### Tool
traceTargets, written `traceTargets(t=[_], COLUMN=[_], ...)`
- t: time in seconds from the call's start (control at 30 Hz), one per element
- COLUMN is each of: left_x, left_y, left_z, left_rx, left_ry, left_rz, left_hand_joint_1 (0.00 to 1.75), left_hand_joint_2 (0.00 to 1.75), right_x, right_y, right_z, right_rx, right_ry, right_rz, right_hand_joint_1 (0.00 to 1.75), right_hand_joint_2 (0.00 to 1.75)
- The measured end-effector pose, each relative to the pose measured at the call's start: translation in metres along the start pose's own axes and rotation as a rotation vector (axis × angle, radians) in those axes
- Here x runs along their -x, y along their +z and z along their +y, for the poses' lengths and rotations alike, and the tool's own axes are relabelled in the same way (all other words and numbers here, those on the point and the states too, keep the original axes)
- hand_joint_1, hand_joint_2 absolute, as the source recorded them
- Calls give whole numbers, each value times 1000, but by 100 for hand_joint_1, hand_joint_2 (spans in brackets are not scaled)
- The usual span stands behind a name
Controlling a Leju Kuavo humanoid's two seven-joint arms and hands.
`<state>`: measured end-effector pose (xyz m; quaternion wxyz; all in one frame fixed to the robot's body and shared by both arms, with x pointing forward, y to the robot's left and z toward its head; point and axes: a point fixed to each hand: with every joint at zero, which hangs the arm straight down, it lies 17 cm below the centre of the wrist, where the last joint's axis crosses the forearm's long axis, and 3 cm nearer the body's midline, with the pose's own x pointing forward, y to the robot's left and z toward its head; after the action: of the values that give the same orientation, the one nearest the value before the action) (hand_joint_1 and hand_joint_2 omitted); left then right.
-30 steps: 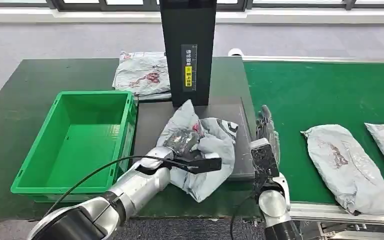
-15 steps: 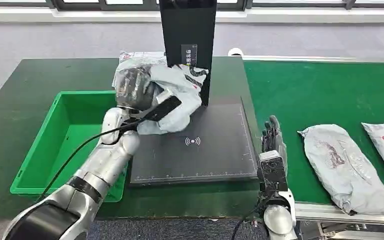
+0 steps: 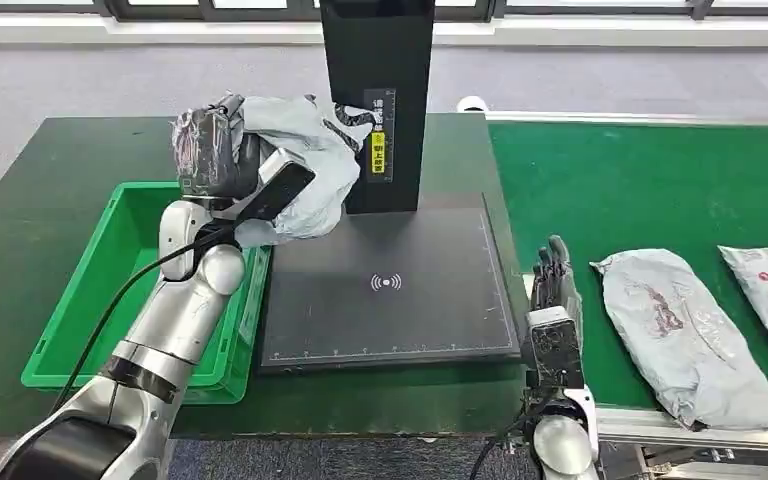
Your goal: Moved the parcel from conveyor to table for the left to box.
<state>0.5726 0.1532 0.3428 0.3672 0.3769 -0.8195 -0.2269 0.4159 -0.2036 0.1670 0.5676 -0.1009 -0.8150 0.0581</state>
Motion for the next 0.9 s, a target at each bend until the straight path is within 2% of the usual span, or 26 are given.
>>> traceTargets(t=[0.9], left_x=[2], left_y=[1], left_z=[4], left_rx=[-6], left_ry=[-5], left_rz=[-3], left_hand_joint_1=[175], left_hand_joint_2=[175], right_x=[-1], right_y=[0], right_z=[0], right_rx=[1], right_ry=[-1], right_rz=[-2], right_hand_joint_1=[0], right_hand_joint_2=[0])
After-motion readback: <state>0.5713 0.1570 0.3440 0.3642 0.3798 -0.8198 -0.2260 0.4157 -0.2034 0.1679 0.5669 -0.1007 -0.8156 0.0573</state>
